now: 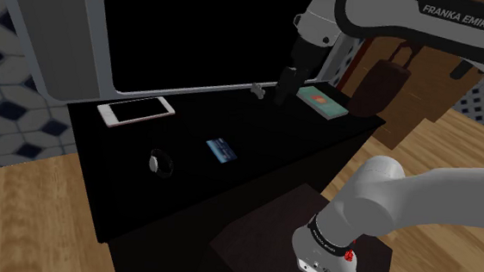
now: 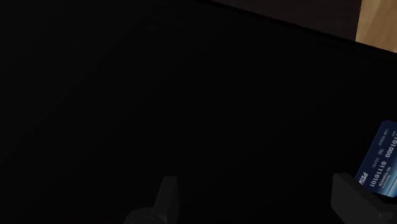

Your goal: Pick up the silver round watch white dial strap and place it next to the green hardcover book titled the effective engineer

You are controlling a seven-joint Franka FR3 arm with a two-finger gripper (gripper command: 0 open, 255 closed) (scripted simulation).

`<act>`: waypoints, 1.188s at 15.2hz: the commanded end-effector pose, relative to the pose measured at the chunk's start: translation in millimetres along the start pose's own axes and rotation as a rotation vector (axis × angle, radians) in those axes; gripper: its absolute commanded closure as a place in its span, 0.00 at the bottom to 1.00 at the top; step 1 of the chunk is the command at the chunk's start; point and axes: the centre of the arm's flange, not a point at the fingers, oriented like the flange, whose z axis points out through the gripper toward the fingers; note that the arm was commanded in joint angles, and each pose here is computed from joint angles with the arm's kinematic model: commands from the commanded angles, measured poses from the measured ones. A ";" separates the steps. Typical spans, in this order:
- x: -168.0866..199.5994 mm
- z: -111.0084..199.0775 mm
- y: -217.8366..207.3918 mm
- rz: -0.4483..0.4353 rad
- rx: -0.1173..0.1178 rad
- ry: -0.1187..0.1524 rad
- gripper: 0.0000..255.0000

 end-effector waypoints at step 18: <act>55.5 38.7 -215.7 -0.121 -0.006 -0.018 0.00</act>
